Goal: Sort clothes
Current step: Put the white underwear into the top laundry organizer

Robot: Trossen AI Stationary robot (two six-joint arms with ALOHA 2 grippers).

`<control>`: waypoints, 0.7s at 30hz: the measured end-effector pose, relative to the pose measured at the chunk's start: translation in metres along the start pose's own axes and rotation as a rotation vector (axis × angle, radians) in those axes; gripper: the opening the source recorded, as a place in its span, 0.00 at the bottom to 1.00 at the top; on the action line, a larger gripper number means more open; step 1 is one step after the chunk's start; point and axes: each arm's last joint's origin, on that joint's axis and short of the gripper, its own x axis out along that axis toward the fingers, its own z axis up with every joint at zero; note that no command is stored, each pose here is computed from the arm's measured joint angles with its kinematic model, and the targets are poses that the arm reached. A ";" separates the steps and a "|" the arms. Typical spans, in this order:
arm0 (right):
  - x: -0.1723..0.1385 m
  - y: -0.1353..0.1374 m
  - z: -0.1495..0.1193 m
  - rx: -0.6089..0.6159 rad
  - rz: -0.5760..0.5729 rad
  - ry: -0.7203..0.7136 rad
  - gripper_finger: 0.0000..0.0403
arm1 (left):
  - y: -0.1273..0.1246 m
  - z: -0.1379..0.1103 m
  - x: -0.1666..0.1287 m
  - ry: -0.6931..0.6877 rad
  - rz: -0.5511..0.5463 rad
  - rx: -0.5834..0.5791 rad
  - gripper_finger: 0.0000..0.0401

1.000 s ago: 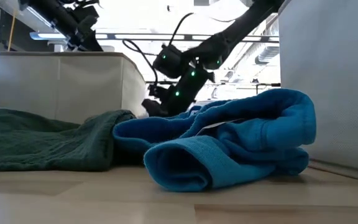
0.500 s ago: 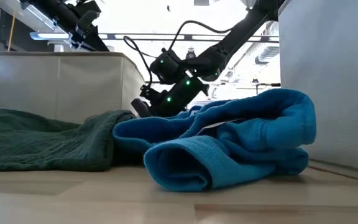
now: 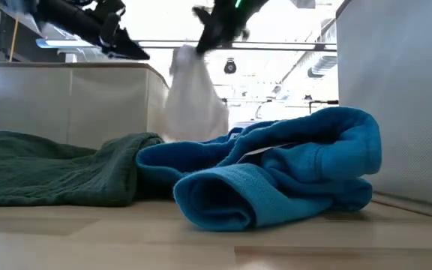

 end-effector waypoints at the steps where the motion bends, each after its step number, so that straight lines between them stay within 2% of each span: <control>1: -0.015 -0.004 0.008 -0.004 -0.016 -0.032 0.01 | -0.004 -0.002 0.003 -0.078 -0.039 0.012 0.13; 6: -0.075 -0.027 0.032 0.046 -0.011 -0.168 0.01 | -0.019 -0.001 0.003 -0.474 -0.181 0.101 0.13; 9: -0.091 -0.036 0.038 0.069 0.040 -0.216 0.00 | -0.028 0.002 0.001 -0.591 -0.297 0.112 0.13; 15: -0.091 -0.033 0.038 0.059 0.147 -0.234 0.00 | -0.041 0.003 0.006 -0.614 -0.379 0.119 0.20; 18: -0.081 -0.026 0.035 0.045 0.172 -0.213 0.00 | -0.047 0.000 0.013 -0.599 -0.393 0.153 0.29; 21: -0.069 -0.017 0.030 0.038 0.195 -0.181 0.00 | -0.050 -0.003 0.020 -0.587 -0.360 0.167 0.39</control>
